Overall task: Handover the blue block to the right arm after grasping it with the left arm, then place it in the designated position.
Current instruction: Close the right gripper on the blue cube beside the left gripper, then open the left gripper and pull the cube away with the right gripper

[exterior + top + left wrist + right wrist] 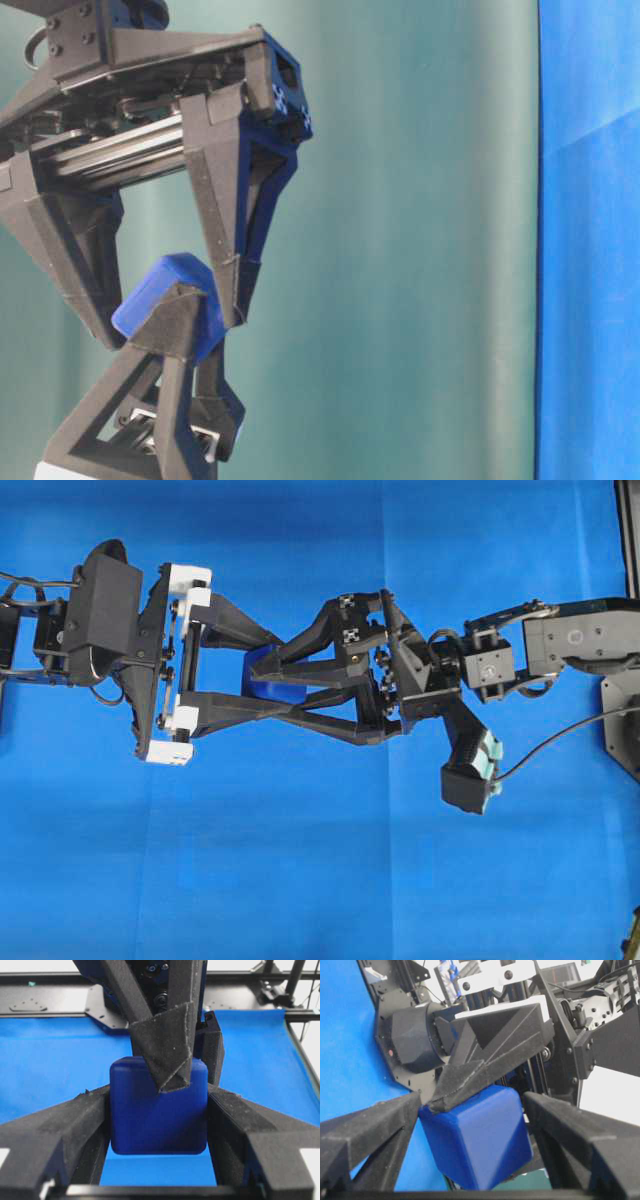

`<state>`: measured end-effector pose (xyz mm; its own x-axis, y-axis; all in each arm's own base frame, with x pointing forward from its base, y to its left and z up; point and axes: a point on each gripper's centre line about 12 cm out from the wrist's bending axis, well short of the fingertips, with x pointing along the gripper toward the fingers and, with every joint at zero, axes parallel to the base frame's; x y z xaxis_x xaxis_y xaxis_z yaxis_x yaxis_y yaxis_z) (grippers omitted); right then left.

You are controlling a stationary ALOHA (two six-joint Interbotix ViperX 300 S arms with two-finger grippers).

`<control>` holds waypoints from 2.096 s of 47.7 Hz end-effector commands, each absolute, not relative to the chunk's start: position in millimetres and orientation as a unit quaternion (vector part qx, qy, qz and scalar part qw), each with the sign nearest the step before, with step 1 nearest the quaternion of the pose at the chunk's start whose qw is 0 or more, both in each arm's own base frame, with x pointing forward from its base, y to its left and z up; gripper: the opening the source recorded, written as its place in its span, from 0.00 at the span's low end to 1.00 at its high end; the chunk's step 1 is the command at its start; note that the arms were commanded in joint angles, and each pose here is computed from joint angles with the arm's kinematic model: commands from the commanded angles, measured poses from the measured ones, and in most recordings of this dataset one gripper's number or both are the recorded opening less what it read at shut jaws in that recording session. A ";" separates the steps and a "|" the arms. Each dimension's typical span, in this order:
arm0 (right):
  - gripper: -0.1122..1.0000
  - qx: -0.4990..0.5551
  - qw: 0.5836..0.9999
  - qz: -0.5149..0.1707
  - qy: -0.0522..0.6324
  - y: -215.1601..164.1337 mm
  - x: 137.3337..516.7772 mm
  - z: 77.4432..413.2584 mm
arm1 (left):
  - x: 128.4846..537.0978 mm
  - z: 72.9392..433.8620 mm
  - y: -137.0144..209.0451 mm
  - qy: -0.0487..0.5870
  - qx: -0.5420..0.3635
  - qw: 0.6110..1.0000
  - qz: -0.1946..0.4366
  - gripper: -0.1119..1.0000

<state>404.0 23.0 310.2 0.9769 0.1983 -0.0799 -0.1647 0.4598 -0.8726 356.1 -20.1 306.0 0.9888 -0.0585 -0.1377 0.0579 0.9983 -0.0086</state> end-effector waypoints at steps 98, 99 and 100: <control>0.53 -0.475 0.876 0.082 0.029 16.2 339.3 324.3 | 345.0 319.4 -19.5 0.049 -0.002 0.998 -0.029 0.93; 0.53 -0.473 0.877 0.082 0.029 16.4 335.9 324.4 | 343.9 318.6 -19.4 0.050 -0.003 0.998 -0.029 0.93; 0.53 -0.471 0.878 0.081 0.029 16.6 332.2 324.8 | 342.9 319.6 -19.4 0.048 -0.002 0.998 -0.029 0.93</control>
